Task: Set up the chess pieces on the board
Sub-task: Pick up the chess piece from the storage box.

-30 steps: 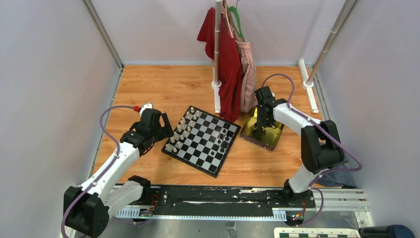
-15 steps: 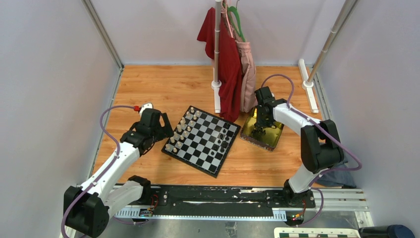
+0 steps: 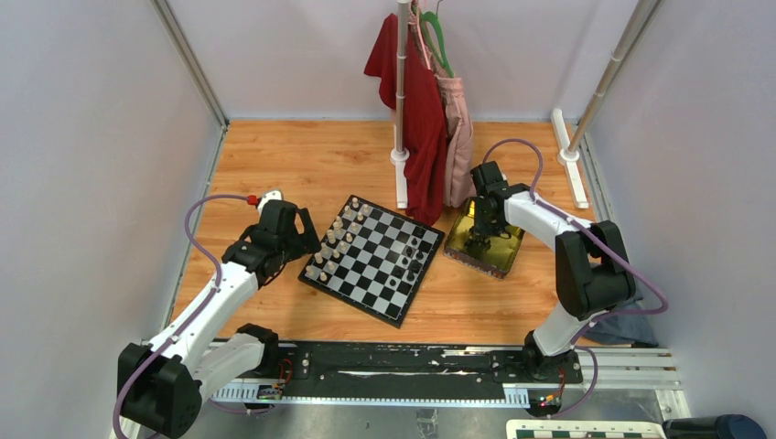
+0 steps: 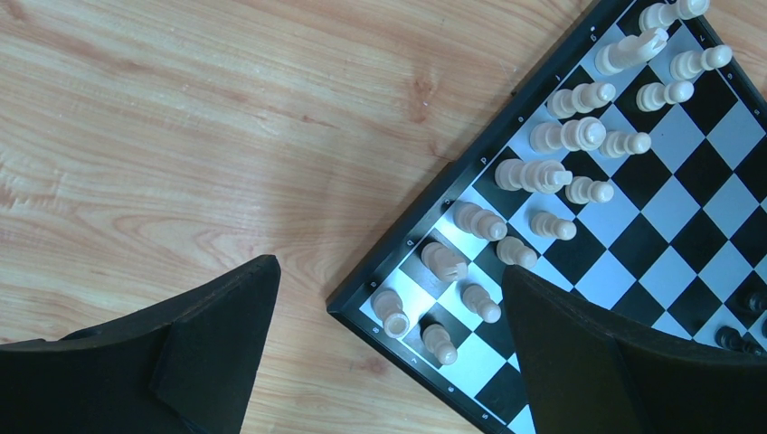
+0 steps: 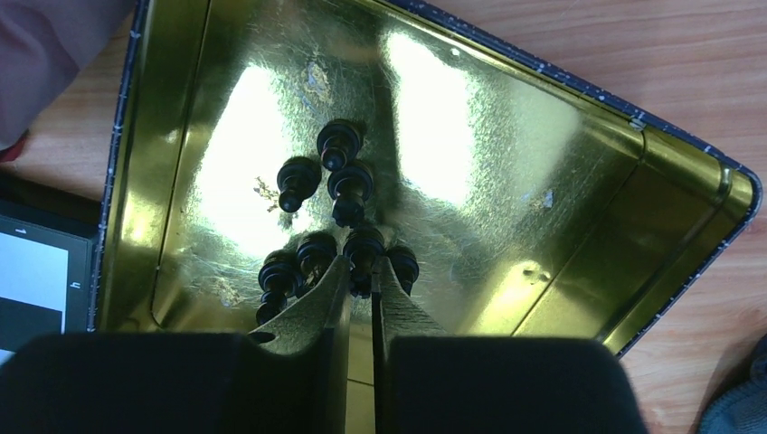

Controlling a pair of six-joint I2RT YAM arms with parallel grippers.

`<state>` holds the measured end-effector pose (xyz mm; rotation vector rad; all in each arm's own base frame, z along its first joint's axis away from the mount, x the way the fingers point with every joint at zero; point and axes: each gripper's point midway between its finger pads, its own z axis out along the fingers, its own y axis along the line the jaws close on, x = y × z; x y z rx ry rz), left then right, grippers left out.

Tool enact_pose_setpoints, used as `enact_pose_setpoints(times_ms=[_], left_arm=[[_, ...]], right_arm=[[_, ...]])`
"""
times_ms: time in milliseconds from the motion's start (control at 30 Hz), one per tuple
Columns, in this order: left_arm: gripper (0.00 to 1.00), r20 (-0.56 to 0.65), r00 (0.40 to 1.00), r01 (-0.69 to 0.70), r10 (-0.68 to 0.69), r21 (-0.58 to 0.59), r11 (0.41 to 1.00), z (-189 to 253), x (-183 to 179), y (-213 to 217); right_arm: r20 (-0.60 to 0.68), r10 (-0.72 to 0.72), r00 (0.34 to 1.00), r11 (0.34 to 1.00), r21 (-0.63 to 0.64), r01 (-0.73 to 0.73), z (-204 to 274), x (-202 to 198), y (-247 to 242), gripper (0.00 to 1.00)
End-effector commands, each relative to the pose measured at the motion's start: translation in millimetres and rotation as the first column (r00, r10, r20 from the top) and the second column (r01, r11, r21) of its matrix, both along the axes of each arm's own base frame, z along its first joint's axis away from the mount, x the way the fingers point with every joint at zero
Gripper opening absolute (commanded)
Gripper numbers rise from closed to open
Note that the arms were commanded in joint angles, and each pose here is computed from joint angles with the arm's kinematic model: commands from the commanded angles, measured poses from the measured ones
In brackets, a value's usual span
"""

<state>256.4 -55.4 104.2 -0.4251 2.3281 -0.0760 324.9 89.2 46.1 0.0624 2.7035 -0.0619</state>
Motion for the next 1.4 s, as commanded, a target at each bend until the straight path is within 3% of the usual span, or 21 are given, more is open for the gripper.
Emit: enact_pose_setpoints(times_ms=[0, 67, 733, 1100, 1367], left_arm=[[1.0, 0.027, 1.0, 0.012, -0.012, -0.003, 1.0, 8.3, 4.2, -2.4], [1.0, 0.028, 1.0, 0.012, -0.012, -0.003, 1.0, 8.7, 3.8, -2.1], [1.0, 0.045, 0.999, 0.006, -0.005, -0.01, 1.0, 14.1, -2.7, 0.6], [1.0, 0.056, 0.998, 0.007, -0.006, -0.031, 0.999, 15.2, -4.7, -1.6], [1.0, 0.061, 0.998, 0.011, -0.009, -0.034, 0.999, 16.3, -3.8, -2.3]], right_arm=[[-0.053, -0.021, 0.998, 1.0, -0.016, 0.02, -10.1, -13.1, -8.9, 0.05], [-0.042, -0.022, 0.999, 1.0, -0.017, 0.022, -7.0, -11.7, -9.2, 0.0], [0.088, -0.01, 0.996, 1.0, -0.018, 0.011, 51.0, 2.3, -8.2, 0.0], [0.147, 0.128, 0.981, 0.992, -0.034, -0.124, 91.8, -4.9, 36.3, 0.0], [0.128, 0.218, 0.968, 0.976, -0.035, -0.215, 88.2, -10.0, 80.6, 0.0]])
